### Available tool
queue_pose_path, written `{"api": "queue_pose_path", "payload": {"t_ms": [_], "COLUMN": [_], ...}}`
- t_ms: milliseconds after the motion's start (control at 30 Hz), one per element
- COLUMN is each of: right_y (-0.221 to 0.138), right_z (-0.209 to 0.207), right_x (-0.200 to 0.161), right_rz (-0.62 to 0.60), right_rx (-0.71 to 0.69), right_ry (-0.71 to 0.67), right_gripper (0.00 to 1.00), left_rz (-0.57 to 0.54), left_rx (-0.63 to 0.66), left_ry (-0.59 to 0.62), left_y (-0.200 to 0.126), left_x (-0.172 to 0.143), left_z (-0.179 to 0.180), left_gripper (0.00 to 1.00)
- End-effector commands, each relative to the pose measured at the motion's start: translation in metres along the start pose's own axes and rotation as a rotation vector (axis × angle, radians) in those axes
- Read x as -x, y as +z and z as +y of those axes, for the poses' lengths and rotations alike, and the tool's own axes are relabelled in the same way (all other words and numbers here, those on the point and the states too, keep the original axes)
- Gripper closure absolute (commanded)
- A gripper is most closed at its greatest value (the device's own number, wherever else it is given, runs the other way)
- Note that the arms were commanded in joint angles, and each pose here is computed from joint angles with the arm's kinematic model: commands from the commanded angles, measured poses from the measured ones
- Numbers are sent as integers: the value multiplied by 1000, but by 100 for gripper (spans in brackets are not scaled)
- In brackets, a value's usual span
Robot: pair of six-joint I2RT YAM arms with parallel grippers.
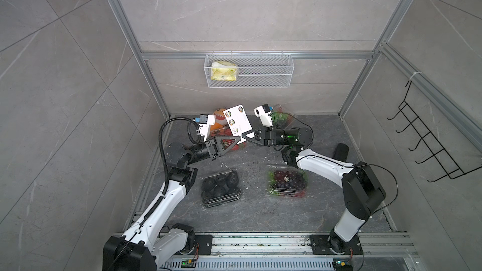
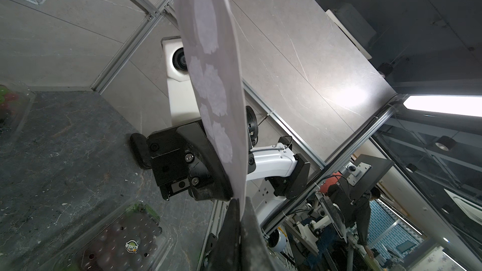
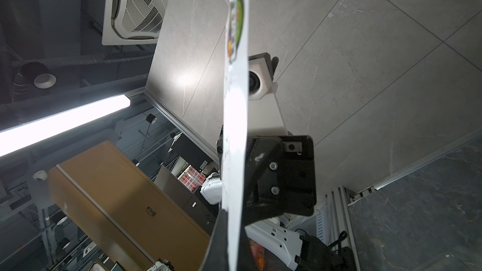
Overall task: Label fruit boxes
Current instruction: Adjust the label sticker.
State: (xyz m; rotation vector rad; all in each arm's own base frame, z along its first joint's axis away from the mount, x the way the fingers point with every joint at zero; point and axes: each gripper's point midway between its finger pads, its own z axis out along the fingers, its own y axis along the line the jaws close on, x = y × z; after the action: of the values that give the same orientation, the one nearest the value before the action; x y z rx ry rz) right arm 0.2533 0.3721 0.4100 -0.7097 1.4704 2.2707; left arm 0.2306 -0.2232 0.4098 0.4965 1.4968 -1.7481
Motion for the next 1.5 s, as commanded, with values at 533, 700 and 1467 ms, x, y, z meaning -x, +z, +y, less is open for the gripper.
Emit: {"api": "queue_pose_path", "payload": {"t_ms": [533,700,1467], "right_y": [15,7,-43], "right_z": [17,23,-2], "right_x": [-11,-10,-11], "right_rz": [65,62,47], "right_rx": [10,-58,-611], "right_ry": [-77,-117,-312], "right_gripper": [100,100,100], "left_rz": [2,29,55], "left_rx": [-35,1,203], "left_ry": [72,67,41], "left_y": [1,0,-4], "left_x": [5,0,-18], "left_z": [-18,-14,-4], "left_gripper": [100,72,87]}}
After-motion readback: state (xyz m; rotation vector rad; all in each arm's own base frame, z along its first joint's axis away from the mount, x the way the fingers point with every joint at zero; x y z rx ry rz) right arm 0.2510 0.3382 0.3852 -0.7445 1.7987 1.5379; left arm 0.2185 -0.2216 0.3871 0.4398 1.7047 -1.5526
